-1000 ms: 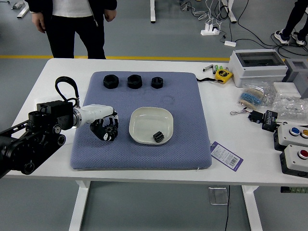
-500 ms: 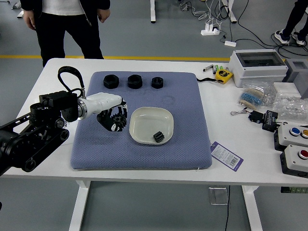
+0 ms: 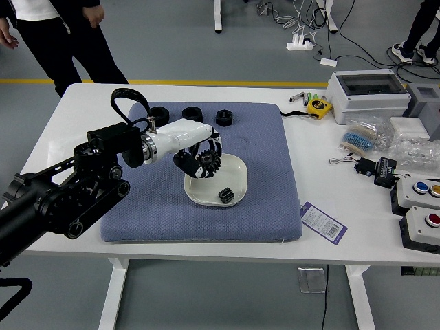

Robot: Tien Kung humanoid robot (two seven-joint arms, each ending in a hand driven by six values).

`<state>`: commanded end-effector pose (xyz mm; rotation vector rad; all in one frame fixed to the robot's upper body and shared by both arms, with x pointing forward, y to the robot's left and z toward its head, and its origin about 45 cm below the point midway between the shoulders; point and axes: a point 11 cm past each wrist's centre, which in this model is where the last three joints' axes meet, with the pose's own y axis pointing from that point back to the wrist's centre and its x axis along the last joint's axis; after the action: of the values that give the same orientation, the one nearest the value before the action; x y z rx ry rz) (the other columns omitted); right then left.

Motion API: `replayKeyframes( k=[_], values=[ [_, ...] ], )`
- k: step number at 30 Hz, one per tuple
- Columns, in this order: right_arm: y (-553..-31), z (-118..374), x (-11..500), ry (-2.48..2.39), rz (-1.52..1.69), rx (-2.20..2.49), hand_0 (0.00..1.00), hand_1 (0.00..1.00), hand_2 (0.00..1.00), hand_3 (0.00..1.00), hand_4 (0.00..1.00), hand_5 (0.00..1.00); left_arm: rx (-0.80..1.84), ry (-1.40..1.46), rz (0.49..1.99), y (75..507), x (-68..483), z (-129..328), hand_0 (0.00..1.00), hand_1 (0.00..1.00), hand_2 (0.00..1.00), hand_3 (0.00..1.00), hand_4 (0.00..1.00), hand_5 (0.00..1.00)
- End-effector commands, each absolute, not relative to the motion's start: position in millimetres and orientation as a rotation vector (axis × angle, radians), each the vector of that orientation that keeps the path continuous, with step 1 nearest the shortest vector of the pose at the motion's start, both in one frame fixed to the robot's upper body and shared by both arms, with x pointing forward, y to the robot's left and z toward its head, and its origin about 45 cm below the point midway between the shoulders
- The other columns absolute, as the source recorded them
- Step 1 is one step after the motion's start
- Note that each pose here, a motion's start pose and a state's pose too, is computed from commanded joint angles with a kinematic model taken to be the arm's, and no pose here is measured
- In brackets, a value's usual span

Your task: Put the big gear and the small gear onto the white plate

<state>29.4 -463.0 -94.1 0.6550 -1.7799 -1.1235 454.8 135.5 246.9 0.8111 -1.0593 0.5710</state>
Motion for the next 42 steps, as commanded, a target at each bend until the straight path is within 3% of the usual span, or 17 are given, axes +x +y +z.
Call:
replayKeyframes(
  k=[2, 3, 14, 15, 19, 20, 25, 26, 42],
  values=[
    [-463.4, -93.7, 31.6, -1.781, -1.120, 0.659, 0.661, 0.649, 0.729, 0.590, 0.791, 0.717, 0.833, -1.076, 0.557, 130.7, 456.7, 242.0, 0.355, 0.315, 0.387, 0.484, 0.495, 0.002],
    [-463.5, -93.5, 32.3, -1.781, -1.119, 0.660, 0.661, 0.649, 0.729, 0.589, 0.791, 0.717, 0.842, -1.079, 0.555, 130.1, 457.7, 240.1, 0.388, 0.413, 0.473, 0.543, 0.452, 0.002],
    [-465.0, -92.0, 39.3, -1.779, -1.104, 0.672, 0.661, 0.649, 0.730, 0.590, 0.791, 0.716, 0.954, -1.039, 0.583, 129.2, 473.6, 219.9, 0.393, 0.444, 0.507, 0.553, 0.440, 0.002],
    [-465.0, -92.0, 39.2, -1.779, -1.104, 0.672, 0.658, 0.649, 0.729, 0.590, 0.791, 0.716, 0.959, -1.036, 0.583, 129.2, 474.0, 219.5, 0.429, 0.517, 0.575, 0.572, 0.596, 0.054],
    [-465.1, -92.3, 36.5, -1.774, -1.105, 0.668, 0.658, 0.649, 0.729, 0.590, 0.791, 0.716, 0.981, -0.993, 0.576, 128.1, 474.1, 214.8, 0.429, 0.517, 0.575, 0.572, 0.596, 0.054],
    [-465.0, -92.3, 36.1, -1.773, -1.105, 0.667, 0.659, 0.649, 0.730, 0.590, 0.793, 0.714, 0.983, -0.988, 0.575, 127.9, 474.0, 214.0, 0.547, 0.676, 0.746, 0.618, 0.898, 0.217],
    [-464.5, -93.0, 32.0, -1.769, -1.108, 0.661, 0.659, 0.649, 0.730, 0.590, 0.793, 0.714, 0.995, -0.898, 0.545, 129.0, 469.1, 203.4, 0.547, 0.676, 0.746, 0.618, 0.898, 0.217],
    [-464.4, -93.2, 31.1, -1.768, -1.109, 0.660, 0.660, 0.649, 0.730, 0.589, 0.793, 0.714, 0.988, -0.894, 0.545, 128.9, 468.7, 203.0, 0.658, 0.759, 0.813, 0.663, 0.941, 0.294],
    [-464.0, -93.8, 26.8, -1.765, -1.113, 0.655, 0.659, 0.649, 0.729, 0.589, 0.793, 0.713, 0.954, -0.929, 0.582, 128.0, 470.8, 211.8, 0.712, 0.806, 0.867, 0.728, 0.963, 0.335]
  ],
)
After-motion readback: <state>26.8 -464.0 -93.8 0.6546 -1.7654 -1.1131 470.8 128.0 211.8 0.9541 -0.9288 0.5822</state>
